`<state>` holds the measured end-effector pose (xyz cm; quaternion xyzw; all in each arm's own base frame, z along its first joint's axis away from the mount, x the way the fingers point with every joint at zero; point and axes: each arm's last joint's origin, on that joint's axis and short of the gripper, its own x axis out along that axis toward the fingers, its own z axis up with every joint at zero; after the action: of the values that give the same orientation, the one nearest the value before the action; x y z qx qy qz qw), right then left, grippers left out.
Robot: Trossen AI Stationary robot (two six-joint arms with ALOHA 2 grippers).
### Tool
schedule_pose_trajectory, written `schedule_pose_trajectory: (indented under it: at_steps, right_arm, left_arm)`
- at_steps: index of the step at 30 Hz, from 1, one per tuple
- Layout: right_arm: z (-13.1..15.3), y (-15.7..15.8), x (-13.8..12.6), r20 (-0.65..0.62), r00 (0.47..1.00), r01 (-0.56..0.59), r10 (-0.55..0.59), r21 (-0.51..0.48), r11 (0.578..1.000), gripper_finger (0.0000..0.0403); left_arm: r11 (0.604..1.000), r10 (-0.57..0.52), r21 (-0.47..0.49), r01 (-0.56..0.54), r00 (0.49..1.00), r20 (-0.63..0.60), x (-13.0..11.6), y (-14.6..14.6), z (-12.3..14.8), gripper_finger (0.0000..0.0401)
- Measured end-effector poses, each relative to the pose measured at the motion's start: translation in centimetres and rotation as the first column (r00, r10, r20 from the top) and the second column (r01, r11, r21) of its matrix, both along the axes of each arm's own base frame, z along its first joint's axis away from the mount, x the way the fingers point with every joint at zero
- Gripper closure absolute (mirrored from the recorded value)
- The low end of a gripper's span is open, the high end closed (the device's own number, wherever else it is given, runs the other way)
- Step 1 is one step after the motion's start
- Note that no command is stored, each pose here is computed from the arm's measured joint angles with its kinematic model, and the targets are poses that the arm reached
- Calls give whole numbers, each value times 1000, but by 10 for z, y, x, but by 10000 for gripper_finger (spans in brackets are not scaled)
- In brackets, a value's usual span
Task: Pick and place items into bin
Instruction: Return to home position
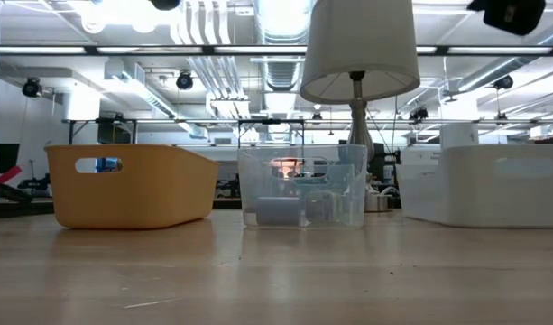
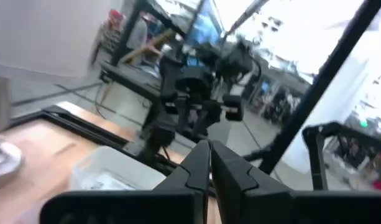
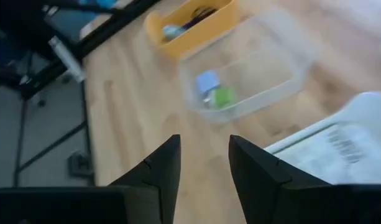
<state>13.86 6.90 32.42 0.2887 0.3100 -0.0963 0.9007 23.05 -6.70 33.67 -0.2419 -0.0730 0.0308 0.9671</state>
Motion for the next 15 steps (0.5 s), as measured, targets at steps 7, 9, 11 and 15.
schedule_pose_trajectory:
  at_steps: [7,9,11,15]
  right_arm:
    - [-13,-29,-39,110,982,158,-153,-33,987,278]
    - [-17,-35,-49,104,982,166,-160,-54,985,280]
    - [-18,-39,-56,124,970,206,-208,30,978,283]
    - [-13,-45,-64,204,945,245,-257,86,966,287]
  left_arm:
    - [988,145,-49,-144,989,15,-56,26,-36,401]
    - [969,239,-56,-239,971,-6,-70,33,-49,401]
    - [964,250,-103,-247,968,14,-83,38,-57,401]
    - [963,240,-141,-230,969,53,-99,43,-66,401]
